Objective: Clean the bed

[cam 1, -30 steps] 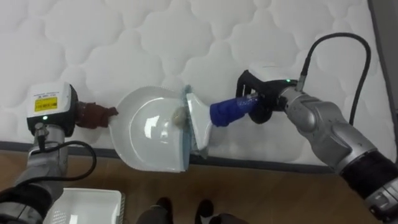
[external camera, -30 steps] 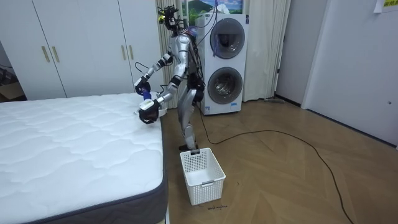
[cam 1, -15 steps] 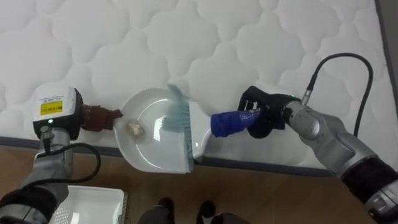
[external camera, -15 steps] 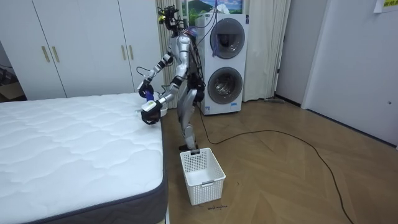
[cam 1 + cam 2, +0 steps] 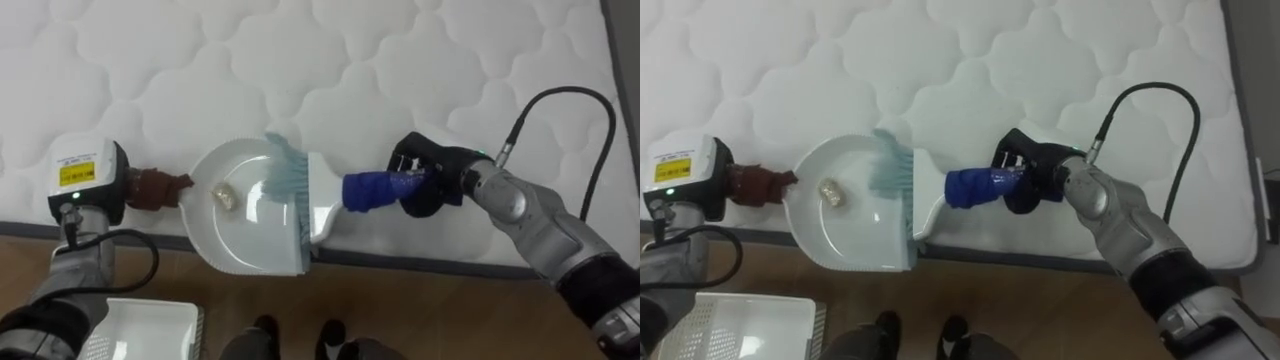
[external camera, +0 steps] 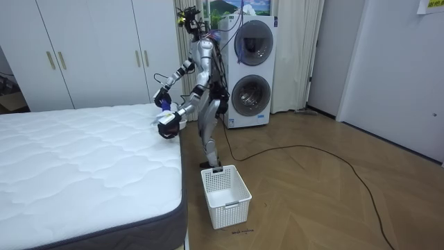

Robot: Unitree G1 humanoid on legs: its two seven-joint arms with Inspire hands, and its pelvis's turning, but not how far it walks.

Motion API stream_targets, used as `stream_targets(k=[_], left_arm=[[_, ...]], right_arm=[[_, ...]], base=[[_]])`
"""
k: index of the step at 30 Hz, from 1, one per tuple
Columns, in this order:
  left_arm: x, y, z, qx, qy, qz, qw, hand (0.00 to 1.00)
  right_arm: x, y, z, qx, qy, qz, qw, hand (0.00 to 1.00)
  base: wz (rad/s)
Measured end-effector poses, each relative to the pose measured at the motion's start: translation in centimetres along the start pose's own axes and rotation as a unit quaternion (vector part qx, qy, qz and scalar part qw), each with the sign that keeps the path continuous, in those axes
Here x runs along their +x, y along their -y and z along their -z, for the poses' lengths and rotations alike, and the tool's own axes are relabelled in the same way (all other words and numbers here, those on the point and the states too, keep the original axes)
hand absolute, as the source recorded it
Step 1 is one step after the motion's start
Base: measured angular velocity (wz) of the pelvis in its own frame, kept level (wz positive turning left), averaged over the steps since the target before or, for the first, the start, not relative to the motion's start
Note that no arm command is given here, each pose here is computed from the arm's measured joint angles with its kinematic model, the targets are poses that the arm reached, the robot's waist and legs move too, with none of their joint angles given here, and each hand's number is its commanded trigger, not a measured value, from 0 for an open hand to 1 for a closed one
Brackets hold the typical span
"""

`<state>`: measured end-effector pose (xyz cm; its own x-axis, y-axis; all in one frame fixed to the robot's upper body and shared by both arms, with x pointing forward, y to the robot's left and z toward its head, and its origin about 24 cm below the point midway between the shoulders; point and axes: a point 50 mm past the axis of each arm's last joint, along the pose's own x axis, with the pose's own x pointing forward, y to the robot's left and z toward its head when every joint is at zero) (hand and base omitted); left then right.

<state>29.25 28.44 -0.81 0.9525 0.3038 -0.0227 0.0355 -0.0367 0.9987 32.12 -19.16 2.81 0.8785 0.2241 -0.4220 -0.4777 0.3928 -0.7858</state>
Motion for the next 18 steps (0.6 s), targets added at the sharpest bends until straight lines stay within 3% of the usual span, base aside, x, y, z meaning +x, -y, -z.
stream_targets(k=[4,5,6,7,8,12,18], left_arm=[[-0.3,0.4,0.1,-0.005,-0.002,0.007,1.000,1.00],[-0.4,0.4,0.2,-0.005,-0.003,0.007,1.000,1.00],[-0.4,0.4,0.2,-0.006,-0.002,0.007,1.000,1.00],[-0.4,0.4,0.2,-0.008,-0.003,0.007,1.000,1.00],[-0.4,0.5,0.3,-0.008,-0.003,0.008,1.000,1.00],[-1.2,1.2,0.9,-0.020,-0.016,0.017,1.000,1.00],[-4.9,4.0,3.2,-0.038,-0.049,0.050,0.997,1.00]], right_arm=[[-0.4,-0.1,1.1,0.019,-0.012,0.010,1.000,1.00],[-0.4,-0.1,1.3,0.021,-0.014,0.012,1.000,0.59],[-0.6,-0.1,1.9,0.028,-0.021,0.016,0.999,0.59],[-0.7,-0.1,2.4,0.035,-0.028,0.024,0.999,0.23],[-0.8,0.0,2.6,0.039,-0.031,0.028,0.998,0.00],[-1.6,0.2,4.5,0.066,-0.060,0.063,0.994,0.00],[-3.6,1.6,7.2,0.174,-0.086,0.168,0.966,0.00]], base=[[0.00],[0.00],[0.00],[0.00],[0.00],[0.00],[0.00]])
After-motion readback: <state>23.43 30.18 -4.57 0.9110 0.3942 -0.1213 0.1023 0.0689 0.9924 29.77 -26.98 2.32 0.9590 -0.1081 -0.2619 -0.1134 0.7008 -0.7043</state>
